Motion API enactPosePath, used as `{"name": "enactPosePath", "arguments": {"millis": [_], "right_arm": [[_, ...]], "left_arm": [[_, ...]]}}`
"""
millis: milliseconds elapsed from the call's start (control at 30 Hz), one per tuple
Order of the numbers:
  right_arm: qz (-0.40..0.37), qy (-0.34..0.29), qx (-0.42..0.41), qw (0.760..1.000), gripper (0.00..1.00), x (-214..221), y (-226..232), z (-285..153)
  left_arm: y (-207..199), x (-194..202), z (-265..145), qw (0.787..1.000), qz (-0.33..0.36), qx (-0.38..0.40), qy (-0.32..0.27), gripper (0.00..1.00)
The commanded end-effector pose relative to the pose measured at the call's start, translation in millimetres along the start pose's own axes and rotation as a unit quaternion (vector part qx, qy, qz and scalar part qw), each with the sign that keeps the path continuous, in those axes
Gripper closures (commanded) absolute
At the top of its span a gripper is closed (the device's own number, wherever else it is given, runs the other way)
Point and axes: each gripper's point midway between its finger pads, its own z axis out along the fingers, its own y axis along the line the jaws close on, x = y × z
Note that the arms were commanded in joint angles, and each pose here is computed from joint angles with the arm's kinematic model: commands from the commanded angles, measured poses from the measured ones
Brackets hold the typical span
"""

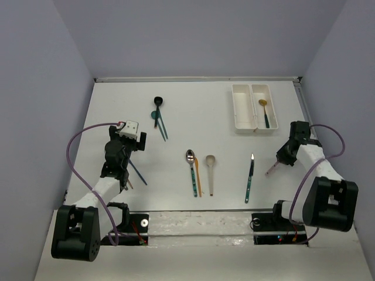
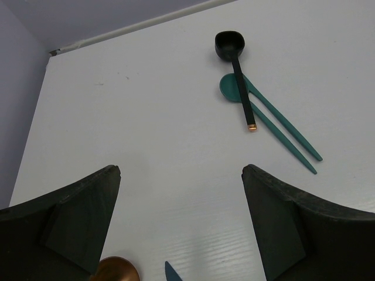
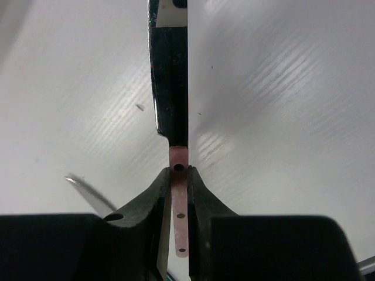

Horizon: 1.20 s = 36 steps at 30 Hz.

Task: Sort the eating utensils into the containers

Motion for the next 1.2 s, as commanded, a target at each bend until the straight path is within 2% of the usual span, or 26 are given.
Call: {"name": "enactPosePath", "arguments": {"millis": [0,100,200,267,300,367,500,533,600,633,700,800,1167], "right_arm": [[0.002,-0.133,-0.055,0.99,1.0,-62,19,-51],[-0.01,-0.181,-0.082,0.98,1.0,-90,30,-88],[-0.062,-0.218,-0.113,0.967,1.0,-113,59,-123],[-0.109,-0.227,-0.101,0.963,1.0,-119,73,-135],[-0.135,-0.219,-0.093,0.962,1.0,-119,87,-131],[-0.195,-0.243,-0.123,0.942,1.0,-122,133,-159],[-0.252,-0.245,-0.178,0.919,1.0,-126,208,-176],[-0.281,-0.23,-0.174,0.915,1.0,-120,227,-159],[-0.297,-0.239,-0.194,0.904,1.0,-130,257,-166],[-0.314,-0.219,-0.183,0.906,1.0,-126,269,-140],[-0.316,-0.219,-0.188,0.903,1.0,-133,288,-133],[-0.331,-0.197,-0.176,0.906,1.0,-129,305,-96],[-0.366,-0.126,-0.131,0.913,1.0,-92,306,5]], "left_arm": [[7,-21,3,0.999,0.008,-0.01,-0.042,0.02],[7,-21,2,0.999,0.009,-0.007,-0.044,0.01],[3,-21,2,0.999,0.013,0.002,-0.046,0.01],[3,-22,1,0.999,0.014,0.002,-0.049,0.01],[3,-22,1,0.999,0.014,0.002,-0.05,0.01],[3,-22,-1,0.999,0.014,0.002,-0.052,0.01],[4,-24,-3,0.998,0.016,0.0,-0.067,0.02],[2,-23,-5,0.998,0.017,0.002,-0.069,0.02],[2,-24,-7,0.997,0.02,0.003,-0.076,0.02],[-1,-21,-7,0.997,0.023,0.009,-0.076,0.02],[-4,-18,-8,0.997,0.027,0.016,-0.077,0.02],[-6,-17,-10,0.996,0.033,0.021,-0.08,0.02],[-6,-15,-5,0.997,0.033,0.023,-0.071,0.02]]}}
